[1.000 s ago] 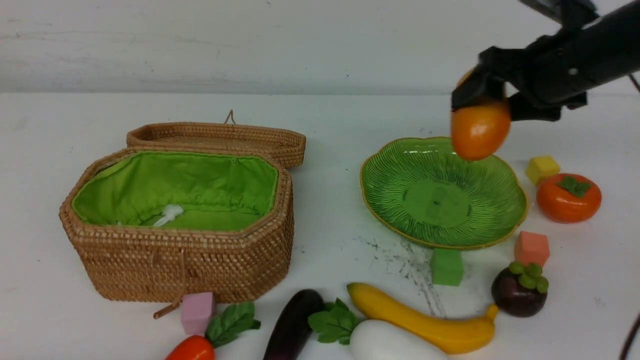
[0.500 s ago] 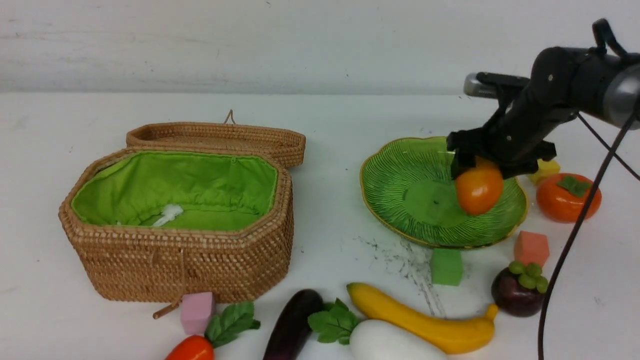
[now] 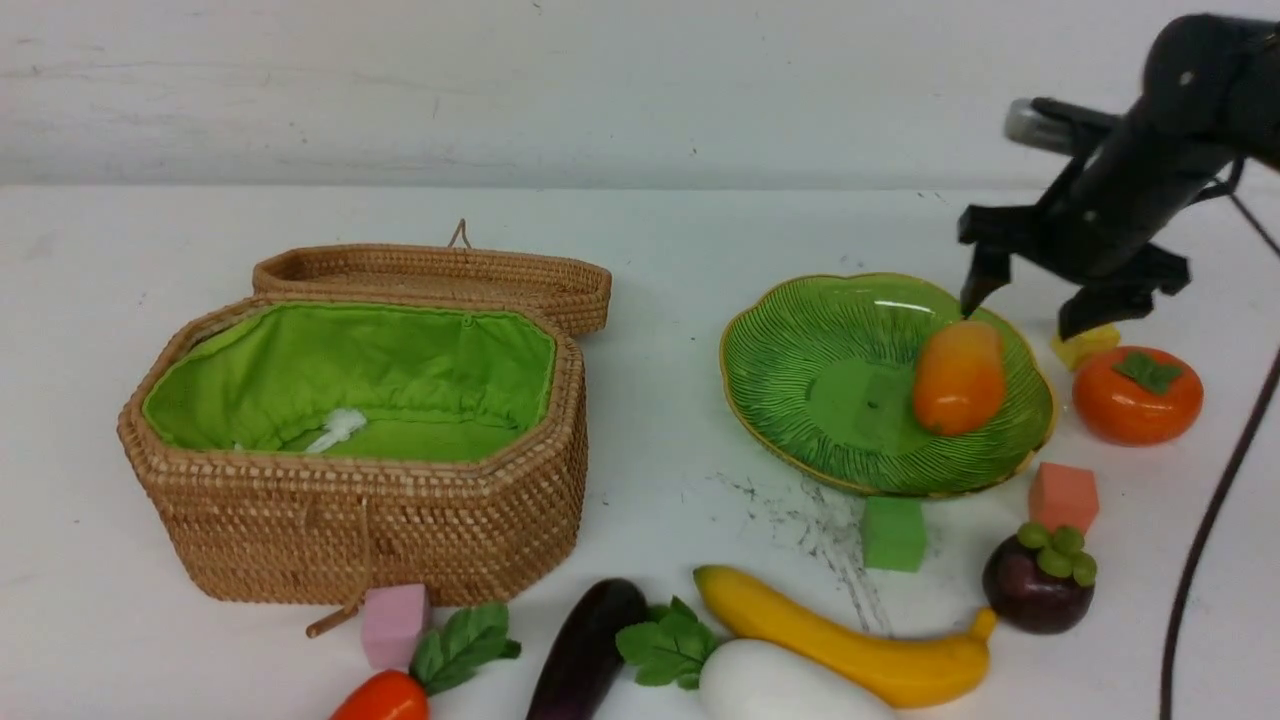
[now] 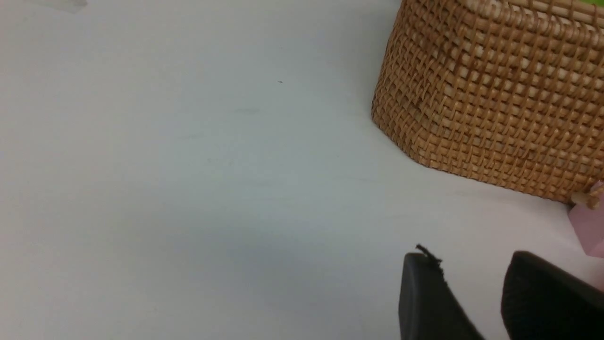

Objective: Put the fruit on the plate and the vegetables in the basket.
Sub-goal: Grab a tomato with your right arm and place it on the plate on the right.

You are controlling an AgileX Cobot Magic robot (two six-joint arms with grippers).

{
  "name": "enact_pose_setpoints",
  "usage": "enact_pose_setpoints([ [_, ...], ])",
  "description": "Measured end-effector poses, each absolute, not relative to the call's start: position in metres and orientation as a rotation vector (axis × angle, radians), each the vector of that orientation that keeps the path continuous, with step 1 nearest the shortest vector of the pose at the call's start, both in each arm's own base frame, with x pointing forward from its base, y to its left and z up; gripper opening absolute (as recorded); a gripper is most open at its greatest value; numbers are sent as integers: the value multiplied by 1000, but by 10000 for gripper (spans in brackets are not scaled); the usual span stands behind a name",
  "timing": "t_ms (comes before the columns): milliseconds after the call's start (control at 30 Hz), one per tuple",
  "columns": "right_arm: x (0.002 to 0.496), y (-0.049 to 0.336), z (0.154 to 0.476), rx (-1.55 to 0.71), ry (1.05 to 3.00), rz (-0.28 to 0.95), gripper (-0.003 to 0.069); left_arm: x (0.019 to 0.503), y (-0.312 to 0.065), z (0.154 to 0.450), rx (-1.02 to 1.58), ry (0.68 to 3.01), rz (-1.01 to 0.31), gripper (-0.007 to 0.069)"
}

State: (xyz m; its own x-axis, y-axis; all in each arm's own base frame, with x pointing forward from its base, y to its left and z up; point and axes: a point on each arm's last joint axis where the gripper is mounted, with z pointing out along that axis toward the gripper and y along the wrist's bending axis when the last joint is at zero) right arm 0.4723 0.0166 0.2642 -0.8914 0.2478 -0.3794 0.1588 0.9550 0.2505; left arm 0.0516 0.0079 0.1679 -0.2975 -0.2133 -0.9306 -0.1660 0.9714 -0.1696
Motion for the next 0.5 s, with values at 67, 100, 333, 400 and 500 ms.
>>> enact_pose_setpoints([
  [67,471,-15,272,357,2686,283,645,52,8,168,-275,1881,-48,239],
  [100,469,-29,273,386,2692,269,642,52,8,168,-275,1881,-48,239],
  [333,453,-110,255,606,2722,255,622,52,8,168,-275,1881,-48,239],
  [400,452,-123,244,648,2716,309,614,52,8,168,-275,1881,-48,239],
  [500,453,-131,226,682,2703,422,606,52,8,168,-275,1881,-48,239],
])
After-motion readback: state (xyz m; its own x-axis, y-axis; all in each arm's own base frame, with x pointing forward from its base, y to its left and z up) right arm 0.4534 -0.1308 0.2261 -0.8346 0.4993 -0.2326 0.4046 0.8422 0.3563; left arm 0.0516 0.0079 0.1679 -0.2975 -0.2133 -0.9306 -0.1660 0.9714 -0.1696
